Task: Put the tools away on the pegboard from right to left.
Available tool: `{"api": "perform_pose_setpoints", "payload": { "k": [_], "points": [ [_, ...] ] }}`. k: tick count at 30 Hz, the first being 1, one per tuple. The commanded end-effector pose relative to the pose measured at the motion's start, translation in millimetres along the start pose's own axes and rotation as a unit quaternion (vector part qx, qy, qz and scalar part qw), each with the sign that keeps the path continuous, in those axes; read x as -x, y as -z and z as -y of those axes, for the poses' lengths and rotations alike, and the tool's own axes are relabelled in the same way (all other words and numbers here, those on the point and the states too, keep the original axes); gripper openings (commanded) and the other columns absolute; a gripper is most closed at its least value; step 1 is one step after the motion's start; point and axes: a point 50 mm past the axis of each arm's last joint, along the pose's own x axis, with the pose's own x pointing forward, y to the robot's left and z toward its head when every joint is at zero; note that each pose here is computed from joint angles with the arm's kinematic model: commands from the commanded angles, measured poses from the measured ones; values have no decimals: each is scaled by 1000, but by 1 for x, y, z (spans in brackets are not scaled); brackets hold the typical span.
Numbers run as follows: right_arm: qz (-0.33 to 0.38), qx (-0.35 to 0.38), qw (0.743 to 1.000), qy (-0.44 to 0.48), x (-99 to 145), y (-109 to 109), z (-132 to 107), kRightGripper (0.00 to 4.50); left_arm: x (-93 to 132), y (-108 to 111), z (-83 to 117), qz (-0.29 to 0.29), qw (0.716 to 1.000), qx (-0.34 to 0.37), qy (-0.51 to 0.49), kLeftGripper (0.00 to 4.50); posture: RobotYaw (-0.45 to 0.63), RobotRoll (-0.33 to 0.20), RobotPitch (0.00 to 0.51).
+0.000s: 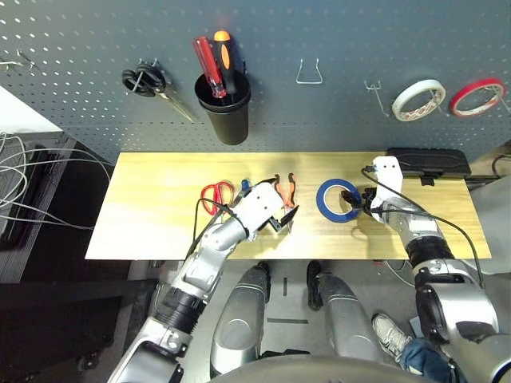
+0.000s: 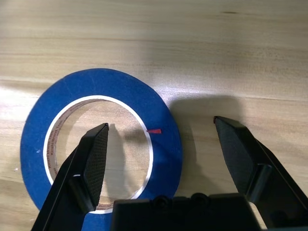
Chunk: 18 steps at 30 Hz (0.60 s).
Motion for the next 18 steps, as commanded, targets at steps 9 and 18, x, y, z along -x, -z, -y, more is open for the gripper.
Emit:
{"api": "perform_pose_setpoints", "payload": {
  "k": [9,18],
  "points": [
    [-44,19,999,3,5,16,-3,754,-2,4,-1,12,1000,-1,2,4500,186,0,293],
    [106,75,991,40,34,-2,4,718,3,3,-18,49,997,-3,-59,4500,158,0,248]
  ]
}}
